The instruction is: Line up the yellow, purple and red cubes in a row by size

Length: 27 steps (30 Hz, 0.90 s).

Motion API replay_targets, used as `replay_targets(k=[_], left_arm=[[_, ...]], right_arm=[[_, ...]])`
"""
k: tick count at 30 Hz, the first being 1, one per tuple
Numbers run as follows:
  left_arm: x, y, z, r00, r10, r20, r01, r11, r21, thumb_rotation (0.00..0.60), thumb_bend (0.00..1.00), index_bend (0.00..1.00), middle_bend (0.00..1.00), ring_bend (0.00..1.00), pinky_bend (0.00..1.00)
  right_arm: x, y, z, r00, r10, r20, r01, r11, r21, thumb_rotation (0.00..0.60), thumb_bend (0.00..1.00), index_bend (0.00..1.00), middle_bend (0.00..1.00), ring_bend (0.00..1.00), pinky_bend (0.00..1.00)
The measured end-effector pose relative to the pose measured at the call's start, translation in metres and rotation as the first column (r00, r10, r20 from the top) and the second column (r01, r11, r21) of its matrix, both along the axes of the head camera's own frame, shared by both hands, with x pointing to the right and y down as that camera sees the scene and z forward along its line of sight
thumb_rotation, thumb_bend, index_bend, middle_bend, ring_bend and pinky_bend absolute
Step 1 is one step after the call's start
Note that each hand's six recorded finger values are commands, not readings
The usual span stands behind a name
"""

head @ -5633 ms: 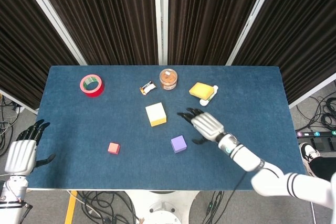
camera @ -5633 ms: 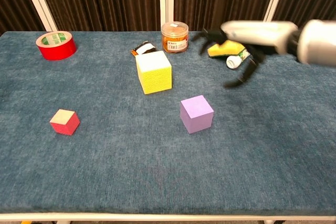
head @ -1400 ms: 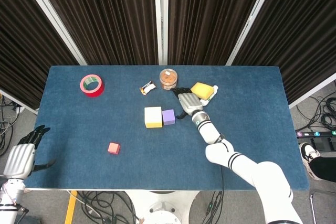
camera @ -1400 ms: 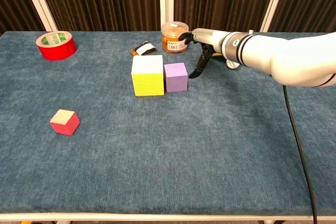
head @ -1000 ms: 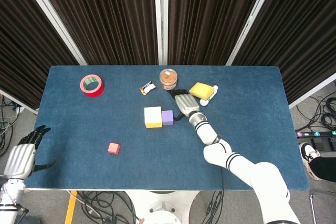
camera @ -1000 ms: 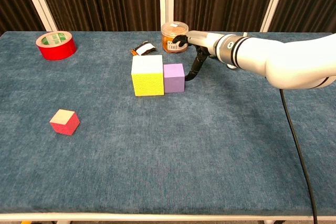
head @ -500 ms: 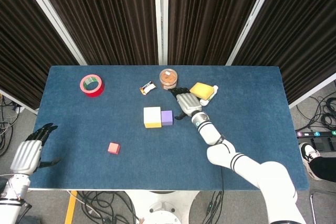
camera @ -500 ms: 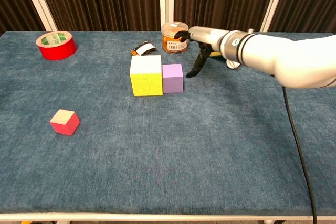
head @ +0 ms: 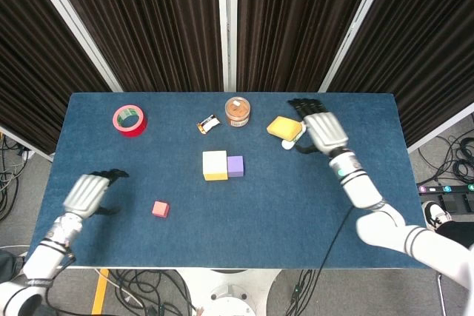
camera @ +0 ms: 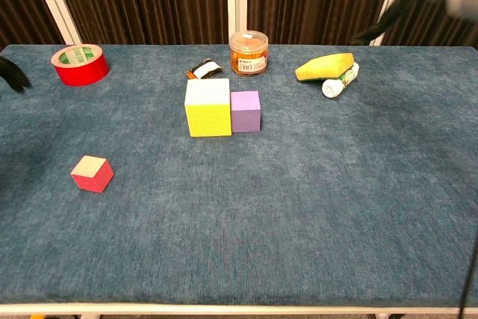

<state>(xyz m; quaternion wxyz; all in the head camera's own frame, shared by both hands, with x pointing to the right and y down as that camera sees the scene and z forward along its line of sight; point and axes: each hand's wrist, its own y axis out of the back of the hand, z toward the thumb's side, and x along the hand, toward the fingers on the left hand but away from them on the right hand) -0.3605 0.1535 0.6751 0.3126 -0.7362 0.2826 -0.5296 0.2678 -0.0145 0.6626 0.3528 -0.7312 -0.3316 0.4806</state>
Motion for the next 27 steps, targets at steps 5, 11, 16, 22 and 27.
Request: replay_targets(k=[5,11,16,22,27], left_arm=[[0.027,0.006,0.019,0.999,0.032,-0.013,-0.033,0.997,-0.063,0.6,0.19,0.39,0.69,0.76,0.88],[0.059,0.013,0.03,0.998,0.043,-0.054,-0.049,0.991,-0.123,0.6,0.19,0.38,0.77,0.82,0.93],[0.077,0.021,0.041,0.997,0.048,-0.055,-0.057,0.985,-0.165,0.6,0.2,0.4,0.81,0.86,0.95],[0.089,0.029,0.055,0.998,0.038,-0.042,-0.045,0.98,-0.192,0.6,0.23,0.45,0.83,0.88,0.95],[0.089,0.029,0.063,0.999,0.05,-0.011,-0.051,0.982,-0.181,0.6,0.27,0.49,0.83,0.88,0.95]], right_arm=[[0.029,0.006,-0.01,0.999,0.031,-0.017,-0.031,0.999,0.011,0.6,0.1,0.0,0.04,0.0,0.0],[0.046,0.012,-0.005,0.998,0.05,-0.028,-0.05,0.999,-0.006,0.6,0.09,0.0,0.04,0.0,0.0],[0.057,0.016,-0.001,0.997,0.068,-0.03,-0.069,0.997,-0.021,0.6,0.09,0.0,0.04,0.0,0.0],[0.066,0.018,0.002,0.996,0.088,-0.03,-0.089,0.995,-0.032,0.6,0.09,0.0,0.04,0.0,0.0],[0.071,0.02,0.003,0.995,0.096,-0.028,-0.097,0.994,-0.04,0.6,0.09,0.0,0.04,0.0,0.0]])
